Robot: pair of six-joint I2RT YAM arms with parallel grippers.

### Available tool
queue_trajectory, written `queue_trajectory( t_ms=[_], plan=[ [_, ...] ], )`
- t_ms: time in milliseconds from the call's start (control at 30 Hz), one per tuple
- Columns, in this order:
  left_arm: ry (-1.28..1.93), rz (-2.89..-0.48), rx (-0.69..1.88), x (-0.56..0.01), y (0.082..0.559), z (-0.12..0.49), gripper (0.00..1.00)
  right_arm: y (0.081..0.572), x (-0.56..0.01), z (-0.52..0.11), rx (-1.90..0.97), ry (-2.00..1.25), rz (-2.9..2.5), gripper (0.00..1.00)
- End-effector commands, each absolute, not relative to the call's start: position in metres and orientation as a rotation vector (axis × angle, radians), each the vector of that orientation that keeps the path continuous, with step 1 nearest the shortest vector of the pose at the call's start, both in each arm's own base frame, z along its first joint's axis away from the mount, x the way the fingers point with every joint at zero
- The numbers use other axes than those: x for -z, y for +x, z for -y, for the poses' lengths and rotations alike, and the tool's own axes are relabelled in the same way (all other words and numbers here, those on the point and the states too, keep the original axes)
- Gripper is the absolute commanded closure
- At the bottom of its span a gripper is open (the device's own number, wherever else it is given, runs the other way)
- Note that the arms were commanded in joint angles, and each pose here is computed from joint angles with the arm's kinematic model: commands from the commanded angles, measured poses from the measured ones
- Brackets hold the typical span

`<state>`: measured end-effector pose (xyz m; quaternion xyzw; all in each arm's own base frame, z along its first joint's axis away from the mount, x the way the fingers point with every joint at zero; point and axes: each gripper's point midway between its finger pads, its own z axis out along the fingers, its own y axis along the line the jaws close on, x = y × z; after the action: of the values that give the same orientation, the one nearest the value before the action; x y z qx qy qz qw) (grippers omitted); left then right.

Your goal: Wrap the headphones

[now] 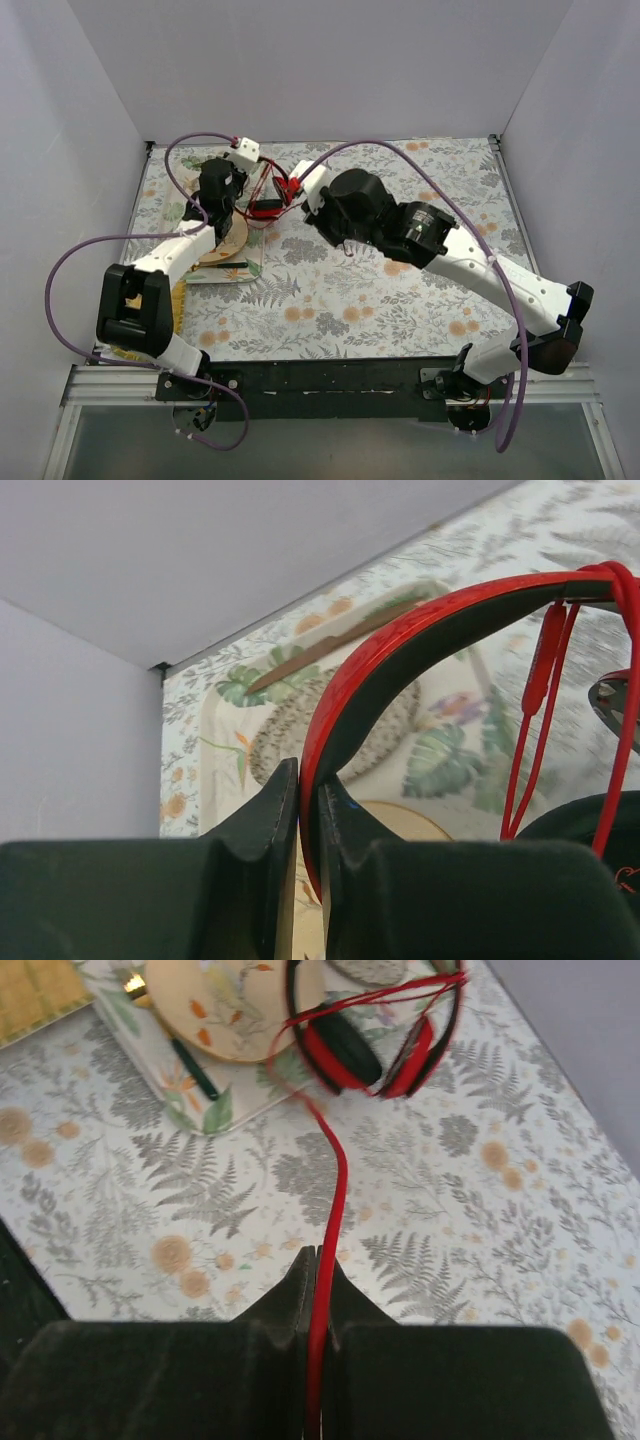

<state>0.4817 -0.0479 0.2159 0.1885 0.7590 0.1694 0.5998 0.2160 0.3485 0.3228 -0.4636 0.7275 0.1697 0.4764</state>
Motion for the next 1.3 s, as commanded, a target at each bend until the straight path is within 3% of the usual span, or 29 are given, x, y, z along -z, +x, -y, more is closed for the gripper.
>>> queue_trajectory(
  t_ms=[0, 300, 667, 933, 1267],
  plan=[
    [0.622, -1.661, -0.309, -0.237, 0.447, 0.092, 1.0, 0.267, -0.388, -0.32, -0.346, -0.962, -1.673, 0.99],
    [0.835, -1.736, -0.121, -0.217, 0.39, 0.134, 1.0, 0.349, -0.418, -0.271, -0.223, -0.778, -1.679, 0.99],
    [0.863, -1.822, 0.202, -0.229, 0.342, 0.163, 1.0, 0.423, -0.387, -0.202, -0.209, -0.6, -1.796, 0.99],
    [0.917, -1.862, 0.69, -0.259, 0.275, 0.208, 1.0, 0.437, -0.357, -0.206, -0.267, -0.635, -1.841, 0.99],
    [0.826, -1.751, 1.049, -0.35, 0.242, 0.237, 1.0, 0.406, -0.309, -0.237, -0.513, -0.788, -1.857, 0.99]
  ],
)
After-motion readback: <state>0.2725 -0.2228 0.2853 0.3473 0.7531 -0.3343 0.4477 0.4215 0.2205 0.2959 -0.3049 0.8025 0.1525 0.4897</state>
